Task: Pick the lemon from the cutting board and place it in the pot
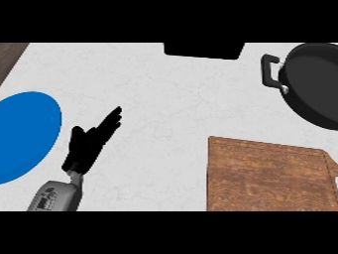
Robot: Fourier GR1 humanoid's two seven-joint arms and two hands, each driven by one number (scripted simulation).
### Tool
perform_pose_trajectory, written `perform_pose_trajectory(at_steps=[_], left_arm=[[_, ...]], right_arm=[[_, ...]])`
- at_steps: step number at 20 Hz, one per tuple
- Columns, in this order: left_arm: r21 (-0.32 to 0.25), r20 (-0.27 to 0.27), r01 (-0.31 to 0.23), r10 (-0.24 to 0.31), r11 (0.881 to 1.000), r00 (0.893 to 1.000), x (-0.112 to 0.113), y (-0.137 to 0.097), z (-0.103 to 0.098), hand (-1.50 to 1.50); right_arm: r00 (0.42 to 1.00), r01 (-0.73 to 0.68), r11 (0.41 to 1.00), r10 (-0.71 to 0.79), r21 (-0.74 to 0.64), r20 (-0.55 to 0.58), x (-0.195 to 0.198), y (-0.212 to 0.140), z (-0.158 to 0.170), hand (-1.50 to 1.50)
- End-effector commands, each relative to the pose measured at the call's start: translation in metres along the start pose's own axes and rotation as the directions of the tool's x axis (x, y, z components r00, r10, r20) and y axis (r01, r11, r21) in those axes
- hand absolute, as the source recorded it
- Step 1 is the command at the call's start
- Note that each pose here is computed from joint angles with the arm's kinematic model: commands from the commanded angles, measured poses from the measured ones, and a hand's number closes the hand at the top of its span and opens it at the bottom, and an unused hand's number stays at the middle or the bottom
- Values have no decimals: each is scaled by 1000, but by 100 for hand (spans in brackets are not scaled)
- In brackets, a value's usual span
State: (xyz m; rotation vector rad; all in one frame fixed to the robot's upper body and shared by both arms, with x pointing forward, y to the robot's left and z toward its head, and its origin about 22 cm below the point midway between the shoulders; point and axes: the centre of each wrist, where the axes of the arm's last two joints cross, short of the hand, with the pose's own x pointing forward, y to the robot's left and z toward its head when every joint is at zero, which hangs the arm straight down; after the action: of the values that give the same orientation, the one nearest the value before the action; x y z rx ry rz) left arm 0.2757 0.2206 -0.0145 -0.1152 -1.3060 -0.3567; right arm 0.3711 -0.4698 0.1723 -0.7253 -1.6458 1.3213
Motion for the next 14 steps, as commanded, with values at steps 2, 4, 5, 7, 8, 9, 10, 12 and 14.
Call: perform_pose_trajectory(at_steps=[2, 4, 5, 7, 8, 9, 10, 12, 14], left_arm=[[15, -4, 9, -9, 1000, 1000, 3, 2, -2, 0], [15, -18, 1, -1, 1000, 1000, -3, 8, -1, 0], [5, 1, -4, 4, 1000, 1000, 1, -8, -10, 0], [-6, -9, 6, -6, 1000, 1000, -7, -7, 1, 0], [39, -34, -2, 3, 999, 999, -9, 8, 1, 0], [15, 1, 9, -9, 1000, 1000, 0, 16, 6, 0], [16, -4, -9, 9, 1000, 1000, -4, 4, 4, 0], [44, -18, -16, 17, 999, 1000, -19, 1, 3, 0], [0, -12, -18, 18, 1000, 1000, -3, -8, 0, 0]], right_arm=[[980, -196, 978, 197, 72, 0, 18, 32, -45, 150], [977, -190, 956, 207, 225, -51, 14, 35, -44, 150], [976, -186, 942, 210, 278, -60, 10, 41, -40, 150], [951, -169, 900, 256, 402, -172, 11, 50, -44, 150], [954, -101, 900, 208, 423, -215, 11, 58, -46, 150], [938, -123, 881, 254, 457, -237, 11, 60, -47, -150], [939, -124, 876, 255, 466, -229, 18, 67, -59, -150], [954, -138, 866, 246, 481, -169, 25, 81, -70, -150], [984, -20, 914, 89, 404, -151, 22, 90, -65, -150]])
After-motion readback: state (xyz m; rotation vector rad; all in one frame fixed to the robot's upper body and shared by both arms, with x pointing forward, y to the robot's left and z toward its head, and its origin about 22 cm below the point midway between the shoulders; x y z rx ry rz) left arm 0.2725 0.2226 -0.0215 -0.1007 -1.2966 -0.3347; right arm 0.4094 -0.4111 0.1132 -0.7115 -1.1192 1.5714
